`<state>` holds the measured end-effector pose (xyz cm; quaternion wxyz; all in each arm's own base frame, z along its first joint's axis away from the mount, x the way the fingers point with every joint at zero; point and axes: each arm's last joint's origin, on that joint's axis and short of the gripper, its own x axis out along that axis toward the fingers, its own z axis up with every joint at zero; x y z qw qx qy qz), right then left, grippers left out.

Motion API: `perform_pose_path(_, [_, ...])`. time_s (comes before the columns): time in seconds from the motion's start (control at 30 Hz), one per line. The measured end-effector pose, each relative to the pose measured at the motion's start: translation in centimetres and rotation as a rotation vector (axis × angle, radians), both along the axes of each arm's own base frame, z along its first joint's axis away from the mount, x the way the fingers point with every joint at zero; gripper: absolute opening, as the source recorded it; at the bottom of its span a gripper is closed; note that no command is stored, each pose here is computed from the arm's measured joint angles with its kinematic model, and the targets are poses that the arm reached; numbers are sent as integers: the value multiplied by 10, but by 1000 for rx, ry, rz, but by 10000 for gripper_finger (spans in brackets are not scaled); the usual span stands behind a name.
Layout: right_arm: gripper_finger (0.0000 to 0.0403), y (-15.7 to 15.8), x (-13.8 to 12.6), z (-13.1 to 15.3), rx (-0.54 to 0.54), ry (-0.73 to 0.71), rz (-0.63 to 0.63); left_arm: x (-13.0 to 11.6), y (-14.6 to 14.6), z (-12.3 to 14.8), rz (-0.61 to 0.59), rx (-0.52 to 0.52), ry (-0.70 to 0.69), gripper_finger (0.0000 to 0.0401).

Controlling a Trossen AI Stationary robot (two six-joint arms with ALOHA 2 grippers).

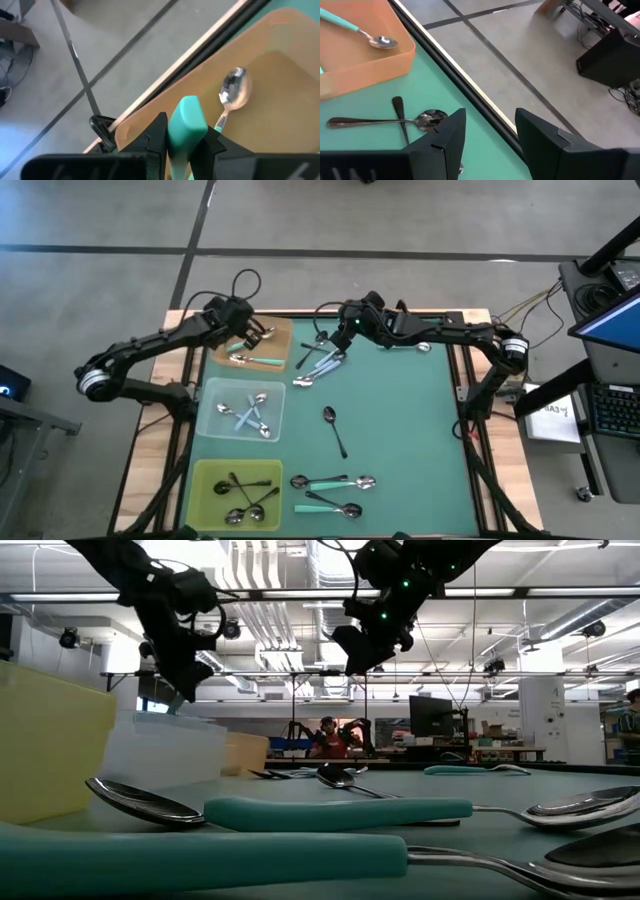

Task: Sort silverware by color (type)
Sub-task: Put the green spoon into the orange bin

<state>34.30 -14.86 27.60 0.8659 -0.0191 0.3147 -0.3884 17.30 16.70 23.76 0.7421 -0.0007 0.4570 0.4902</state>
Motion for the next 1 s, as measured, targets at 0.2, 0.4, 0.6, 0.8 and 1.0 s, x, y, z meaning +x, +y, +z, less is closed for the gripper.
perform_pose_path(0.2, [162, 0, 0, 0, 6, -8, -6, 5, 0, -6, -84, -84, -34, 42])
perform_pose_path(0.4, [160, 0, 0, 0, 7, -5, -5, 10, -5, -4, -257, -212, -182, 43])
perform_pose_path(0.6, [160, 2, -7, -8, 55, 92, -16, 14, -8, -3, -364, -293, -274, 44])
perform_pose_path(0.8, [162, 0, -27, -23, 185, 251, -109, 15, -8, -4, -376, -302, -271, 45])
perform_pose_path(1.0, [162, -2, -52, -34, 314, 428, -227, 15, -7, -5, -409, -272, -212, 45])
